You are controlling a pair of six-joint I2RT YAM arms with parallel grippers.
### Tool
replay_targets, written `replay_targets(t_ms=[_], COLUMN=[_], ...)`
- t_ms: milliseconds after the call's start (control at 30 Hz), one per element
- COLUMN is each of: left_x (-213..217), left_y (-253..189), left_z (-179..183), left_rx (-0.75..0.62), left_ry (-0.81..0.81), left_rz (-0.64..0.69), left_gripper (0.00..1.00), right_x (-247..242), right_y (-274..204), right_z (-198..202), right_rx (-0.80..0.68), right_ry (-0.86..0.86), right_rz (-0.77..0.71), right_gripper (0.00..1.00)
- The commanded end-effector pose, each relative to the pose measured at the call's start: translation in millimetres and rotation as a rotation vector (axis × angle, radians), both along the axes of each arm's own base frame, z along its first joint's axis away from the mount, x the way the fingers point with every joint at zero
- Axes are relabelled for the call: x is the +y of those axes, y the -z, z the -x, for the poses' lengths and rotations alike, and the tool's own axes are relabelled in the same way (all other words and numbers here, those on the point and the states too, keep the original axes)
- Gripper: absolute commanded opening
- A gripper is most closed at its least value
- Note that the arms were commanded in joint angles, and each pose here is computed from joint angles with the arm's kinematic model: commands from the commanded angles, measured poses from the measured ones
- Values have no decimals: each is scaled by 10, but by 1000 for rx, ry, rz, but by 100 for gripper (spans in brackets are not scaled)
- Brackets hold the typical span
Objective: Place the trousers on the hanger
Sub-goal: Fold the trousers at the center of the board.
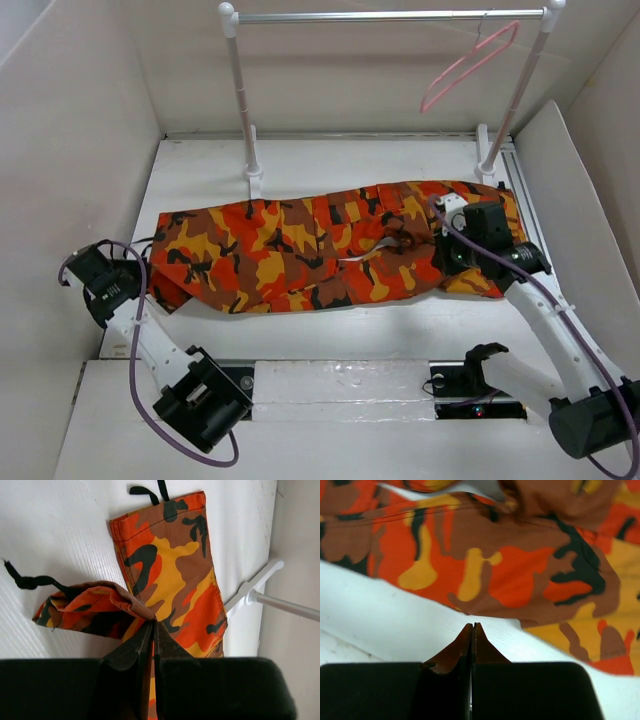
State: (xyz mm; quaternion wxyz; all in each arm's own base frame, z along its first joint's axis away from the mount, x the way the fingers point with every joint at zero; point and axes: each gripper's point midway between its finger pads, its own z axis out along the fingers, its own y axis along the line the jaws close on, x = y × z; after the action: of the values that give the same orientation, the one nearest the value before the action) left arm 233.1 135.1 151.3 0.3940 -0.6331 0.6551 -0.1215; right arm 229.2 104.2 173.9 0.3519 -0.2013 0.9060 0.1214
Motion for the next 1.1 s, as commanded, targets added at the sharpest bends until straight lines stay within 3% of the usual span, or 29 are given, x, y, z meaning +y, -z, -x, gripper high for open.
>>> replay_targets(t_ms=[0,200,233,300,367,467,733,933,1067], left_x=[-107,-365,-481,-536,-594,-748,-788,-663,-523], left_y=[-168,-666,-734,-951,-1041,-1046,-712,-713,-694], left_z=[-61,-456,-523,-619,-662,-706,-714,-697,-647], left_rx=[-45,-279,-309,-379,-413,-415,-357,-321,-300], left_ry=[49,170,211,246,271,324,334,284,233], left_rz=[5,70,85,68,82,99,119,65,34], left_gripper=[0,0,0,0,0,0,0,0,0], right_x=[-279,-1274,-1472,-1978,-2273,-2562,-2715,-2865,-2974], right_y=[-8,132,201,247,363,590,933,1147,1262], right_z=[-125,-321,-336,-289,-211,-76,71,43,-134], right_rx=[64,153,175,177,207,249,304,376,345], right_ry=[214,656,729,929,1058,1202,1313,1327,1317], right_rz=[-24,-4,22,39,30,-46,-181,-148,-186], right_gripper=[0,3,12,21,41,53,65,63,61])
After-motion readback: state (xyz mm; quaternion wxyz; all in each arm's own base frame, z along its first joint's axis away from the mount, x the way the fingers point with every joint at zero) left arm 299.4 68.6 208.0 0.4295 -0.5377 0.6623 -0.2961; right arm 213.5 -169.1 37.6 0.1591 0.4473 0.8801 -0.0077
